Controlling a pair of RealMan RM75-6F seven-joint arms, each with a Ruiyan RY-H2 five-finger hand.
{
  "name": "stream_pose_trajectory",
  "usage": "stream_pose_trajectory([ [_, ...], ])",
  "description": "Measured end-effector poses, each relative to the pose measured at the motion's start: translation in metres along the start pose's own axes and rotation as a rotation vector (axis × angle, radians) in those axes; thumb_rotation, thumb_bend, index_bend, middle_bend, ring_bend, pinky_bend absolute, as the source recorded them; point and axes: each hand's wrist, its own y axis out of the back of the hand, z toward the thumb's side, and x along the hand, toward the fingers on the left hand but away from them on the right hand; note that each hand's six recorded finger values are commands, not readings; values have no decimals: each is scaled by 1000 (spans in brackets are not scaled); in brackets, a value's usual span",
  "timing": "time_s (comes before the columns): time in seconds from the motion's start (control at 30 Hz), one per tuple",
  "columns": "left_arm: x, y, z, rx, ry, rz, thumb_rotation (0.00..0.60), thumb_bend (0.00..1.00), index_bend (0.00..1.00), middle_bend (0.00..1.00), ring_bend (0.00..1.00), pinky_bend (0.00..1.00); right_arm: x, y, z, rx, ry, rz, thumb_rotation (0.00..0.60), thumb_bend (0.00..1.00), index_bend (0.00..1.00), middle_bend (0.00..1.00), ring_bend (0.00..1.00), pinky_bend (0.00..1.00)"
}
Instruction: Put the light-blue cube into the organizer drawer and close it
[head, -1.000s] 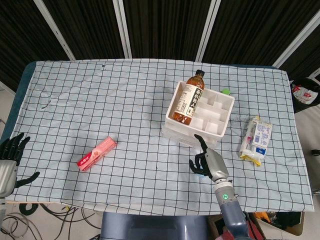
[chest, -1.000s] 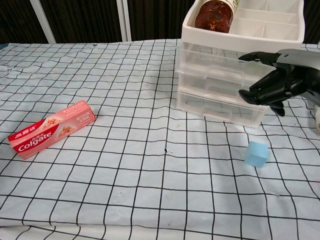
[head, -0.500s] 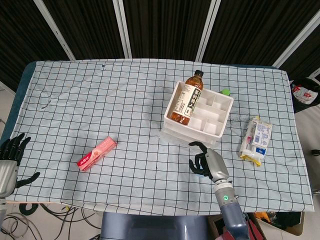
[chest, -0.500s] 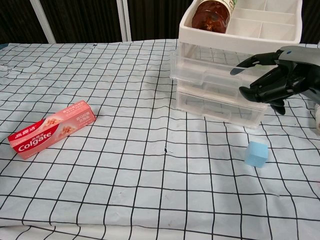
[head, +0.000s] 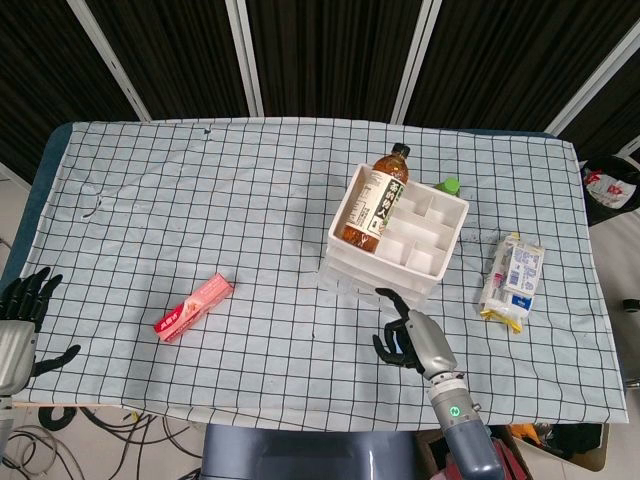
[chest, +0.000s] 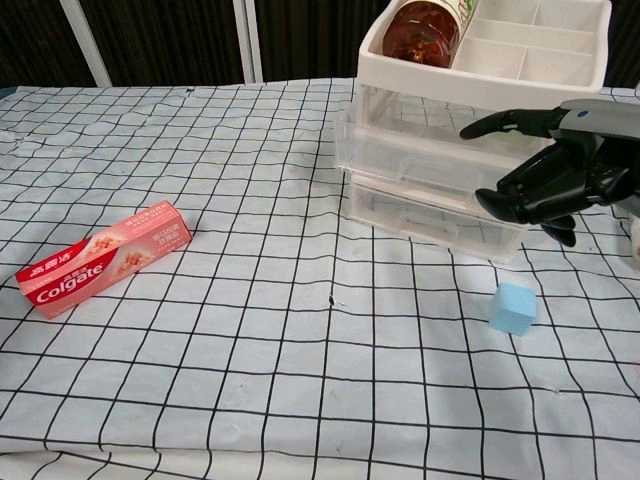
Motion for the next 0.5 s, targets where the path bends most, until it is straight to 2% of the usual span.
stream_pose_trajectory([
  [0.1,0,0,0,0,0,-1,600,7,0,0,0,0,5,1,1,4,13,3,600,381,2,791,831,772],
  [0.33,0,0,0,0,-2,0,600,6,0,0,0,0,17,4,0,15,25,8,600,380,0,790,831,772],
  [0.5,-1,1,0,-1,-3,2,600,7,0,0,0,0,32,15,-2,55,43,-5,600,380,0,791,831,772],
])
